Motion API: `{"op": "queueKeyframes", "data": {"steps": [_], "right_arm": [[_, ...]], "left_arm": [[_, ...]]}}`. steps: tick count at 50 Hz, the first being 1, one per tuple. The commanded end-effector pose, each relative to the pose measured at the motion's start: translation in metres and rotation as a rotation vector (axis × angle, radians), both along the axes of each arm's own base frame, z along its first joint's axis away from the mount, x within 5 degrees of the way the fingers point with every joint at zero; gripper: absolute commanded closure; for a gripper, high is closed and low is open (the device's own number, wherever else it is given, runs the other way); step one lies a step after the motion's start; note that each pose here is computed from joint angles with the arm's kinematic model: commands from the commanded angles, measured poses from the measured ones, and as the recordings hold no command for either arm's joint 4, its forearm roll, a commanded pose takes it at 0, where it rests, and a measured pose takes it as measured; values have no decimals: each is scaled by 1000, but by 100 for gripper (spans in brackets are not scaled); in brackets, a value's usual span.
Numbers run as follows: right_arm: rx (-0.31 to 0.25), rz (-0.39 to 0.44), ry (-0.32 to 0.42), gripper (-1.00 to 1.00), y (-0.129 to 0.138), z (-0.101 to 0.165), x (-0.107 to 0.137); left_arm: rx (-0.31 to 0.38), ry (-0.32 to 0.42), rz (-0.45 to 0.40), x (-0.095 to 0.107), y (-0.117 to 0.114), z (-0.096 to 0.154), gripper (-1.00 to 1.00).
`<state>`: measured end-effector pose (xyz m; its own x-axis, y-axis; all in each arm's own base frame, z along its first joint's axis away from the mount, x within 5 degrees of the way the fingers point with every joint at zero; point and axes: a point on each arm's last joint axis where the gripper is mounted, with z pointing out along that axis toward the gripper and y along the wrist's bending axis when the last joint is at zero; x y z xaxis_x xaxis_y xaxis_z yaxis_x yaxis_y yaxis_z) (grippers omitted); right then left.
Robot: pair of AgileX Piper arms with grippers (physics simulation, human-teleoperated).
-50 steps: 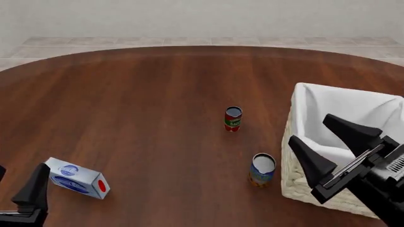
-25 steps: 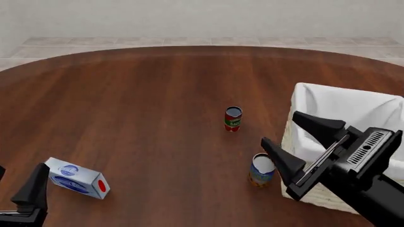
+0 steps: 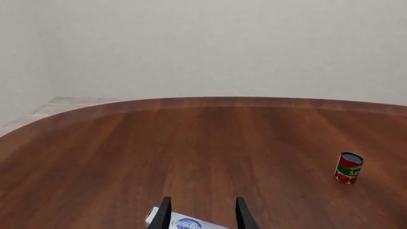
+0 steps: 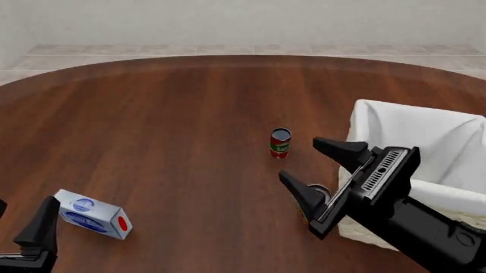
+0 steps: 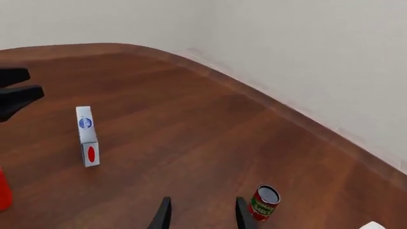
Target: Pick up the cream cheese box, and put it in the basket.
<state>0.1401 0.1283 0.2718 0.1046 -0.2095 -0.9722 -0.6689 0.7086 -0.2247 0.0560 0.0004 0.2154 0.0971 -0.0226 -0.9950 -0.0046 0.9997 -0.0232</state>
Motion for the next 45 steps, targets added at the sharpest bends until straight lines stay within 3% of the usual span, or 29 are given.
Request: {"op": "queueKeyframes", "data": {"steps": [1,45], "right_arm": [[-28,49,16,-100,17,-6,4],[-97,175,61,-100,61,-24,6]], "left_arm": [[6,2,-3,0,0,0,-100],[-1,-5,3,0,0,1,-100]]}}
